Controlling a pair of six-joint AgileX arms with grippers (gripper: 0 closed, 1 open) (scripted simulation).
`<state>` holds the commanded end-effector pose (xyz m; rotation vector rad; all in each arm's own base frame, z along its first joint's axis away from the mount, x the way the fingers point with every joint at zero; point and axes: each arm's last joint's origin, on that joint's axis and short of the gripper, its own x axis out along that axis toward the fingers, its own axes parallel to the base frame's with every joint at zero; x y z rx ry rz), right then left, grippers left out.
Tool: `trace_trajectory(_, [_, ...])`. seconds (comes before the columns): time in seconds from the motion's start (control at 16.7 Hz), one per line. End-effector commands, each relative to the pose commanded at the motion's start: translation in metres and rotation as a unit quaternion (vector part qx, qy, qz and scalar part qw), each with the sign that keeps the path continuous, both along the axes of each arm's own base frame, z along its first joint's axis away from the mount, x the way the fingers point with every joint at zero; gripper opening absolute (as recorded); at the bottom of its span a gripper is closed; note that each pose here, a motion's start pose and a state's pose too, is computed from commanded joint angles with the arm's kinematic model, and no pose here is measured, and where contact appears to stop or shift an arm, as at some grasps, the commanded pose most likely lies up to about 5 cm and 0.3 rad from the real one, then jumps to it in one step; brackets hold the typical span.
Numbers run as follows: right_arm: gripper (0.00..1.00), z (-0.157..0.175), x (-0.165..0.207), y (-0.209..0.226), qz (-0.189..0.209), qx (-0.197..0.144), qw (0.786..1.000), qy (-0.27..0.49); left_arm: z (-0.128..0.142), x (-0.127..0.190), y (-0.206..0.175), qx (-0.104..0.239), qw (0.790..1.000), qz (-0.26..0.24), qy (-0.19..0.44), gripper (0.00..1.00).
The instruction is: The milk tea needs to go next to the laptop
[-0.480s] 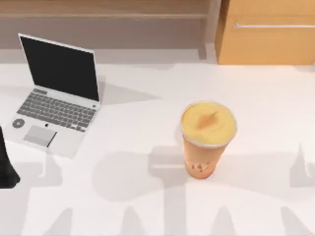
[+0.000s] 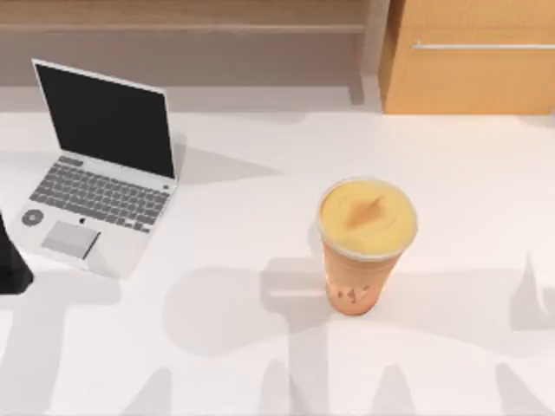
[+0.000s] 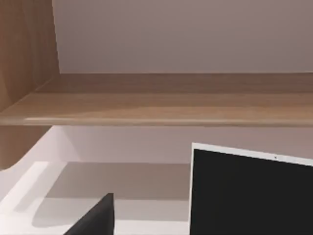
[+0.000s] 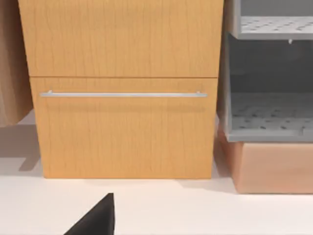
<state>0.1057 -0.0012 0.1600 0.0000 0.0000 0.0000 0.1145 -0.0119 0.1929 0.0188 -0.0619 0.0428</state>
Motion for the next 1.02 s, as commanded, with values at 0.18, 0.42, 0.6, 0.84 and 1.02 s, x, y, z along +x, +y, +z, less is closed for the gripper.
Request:
trace_trajectory(0.18, [1.00,0.000,0.000,0.000,0.000,0.000,1.000,0.000,0.027,0.015,-0.017,0.001,1.000,0.011,-0.017,1.00])
trace_trajectory(0.42, [1.00,0.000,0.000,0.000,0.000,0.000,1.000,0.000,0.054,0.044,-0.064,-0.007,0.999,0.012,-0.029,1.00])
trace_trajectory(0.6, [1.00,0.000,0.000,0.000,0.000,0.000,1.000,0.000,0.059,0.060,-0.121,-0.019,0.999,-0.001,-0.027,1.00])
trace_trajectory(0.84, [1.00,0.000,0.000,0.000,0.000,0.000,1.000,0.000,0.037,0.056,-0.211,-0.039,0.999,-0.024,-0.015,1.00])
trace_trajectory(1.02, [1.00,0.000,0.000,0.000,0.000,0.000,1.000,0.000,0.003,0.035,-0.269,-0.051,0.998,-0.036,-0.003,1.00])
